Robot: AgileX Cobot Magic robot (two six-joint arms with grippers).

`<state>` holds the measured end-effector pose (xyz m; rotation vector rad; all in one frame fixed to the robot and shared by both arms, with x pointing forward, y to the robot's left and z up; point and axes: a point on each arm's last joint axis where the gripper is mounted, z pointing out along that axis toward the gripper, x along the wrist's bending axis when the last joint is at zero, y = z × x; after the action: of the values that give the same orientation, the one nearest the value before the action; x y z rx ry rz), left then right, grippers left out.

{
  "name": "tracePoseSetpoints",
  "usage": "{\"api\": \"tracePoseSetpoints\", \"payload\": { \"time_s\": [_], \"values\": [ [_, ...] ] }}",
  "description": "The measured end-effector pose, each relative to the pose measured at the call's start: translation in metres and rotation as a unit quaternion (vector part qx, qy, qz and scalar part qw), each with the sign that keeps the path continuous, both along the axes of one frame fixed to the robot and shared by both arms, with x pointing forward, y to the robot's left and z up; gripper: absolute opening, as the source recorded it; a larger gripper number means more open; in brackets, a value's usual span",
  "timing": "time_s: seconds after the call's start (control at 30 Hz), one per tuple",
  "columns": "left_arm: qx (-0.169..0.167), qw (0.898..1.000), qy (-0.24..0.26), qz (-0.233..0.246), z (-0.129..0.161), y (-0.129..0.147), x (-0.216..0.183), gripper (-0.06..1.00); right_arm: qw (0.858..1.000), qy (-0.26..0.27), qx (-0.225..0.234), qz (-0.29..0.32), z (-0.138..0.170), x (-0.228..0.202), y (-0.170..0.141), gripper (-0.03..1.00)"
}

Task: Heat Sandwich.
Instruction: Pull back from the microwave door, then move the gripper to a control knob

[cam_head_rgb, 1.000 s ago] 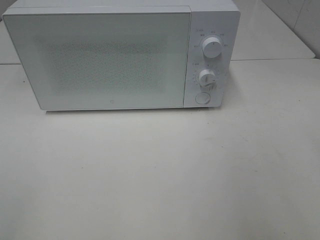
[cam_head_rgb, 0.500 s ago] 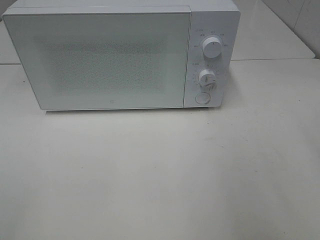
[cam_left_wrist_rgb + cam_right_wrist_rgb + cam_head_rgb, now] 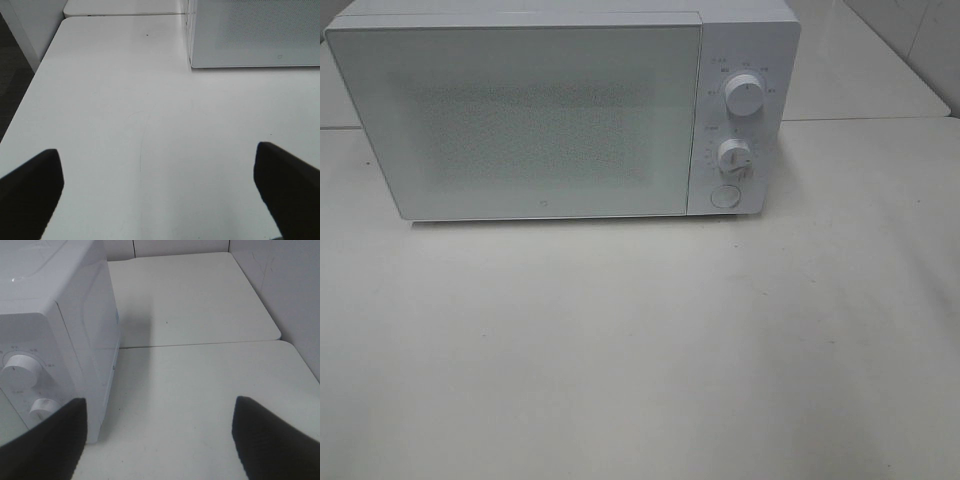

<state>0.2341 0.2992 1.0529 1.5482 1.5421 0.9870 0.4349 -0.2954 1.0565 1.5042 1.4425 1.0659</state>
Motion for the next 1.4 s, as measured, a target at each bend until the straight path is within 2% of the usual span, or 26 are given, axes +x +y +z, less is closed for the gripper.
{"api": "tracePoseSetpoints", "payload": {
  "time_s": [0.23, 0.53, 0.63, 0.97, 1.4],
  "values": [
    [0.000, 1.000, 0.000, 0.000, 0.000, 0.000, 0.000, 0.98, 1.000, -0.014, 0.001, 0.006, -0.011, 0.019, 0.001, 0.77],
    [0.000, 1.000, 0.000, 0.000, 0.000, 0.000, 0.000, 0.98, 0.999, -0.034, 0.011, 0.006, -0.042, 0.032, 0.003, 0.77],
    [0.000, 1.000, 0.000, 0.000, 0.000, 0.000, 0.000, 0.98, 0.999, -0.035, 0.001, 0.014, -0.050, 0.034, 0.009, 0.77],
    [0.000, 1.000, 0.000, 0.000, 0.000, 0.000, 0.000, 0.98, 0.999, -0.027, -0.012, 0.042, -0.071, 0.042, 0.044, 0.77],
    [0.000, 1.000, 0.000, 0.000, 0.000, 0.000, 0.000, 0.98, 0.998, -0.058, -0.019, 0.028, -0.097, 0.044, 0.091, 0.77]
  ]
}}
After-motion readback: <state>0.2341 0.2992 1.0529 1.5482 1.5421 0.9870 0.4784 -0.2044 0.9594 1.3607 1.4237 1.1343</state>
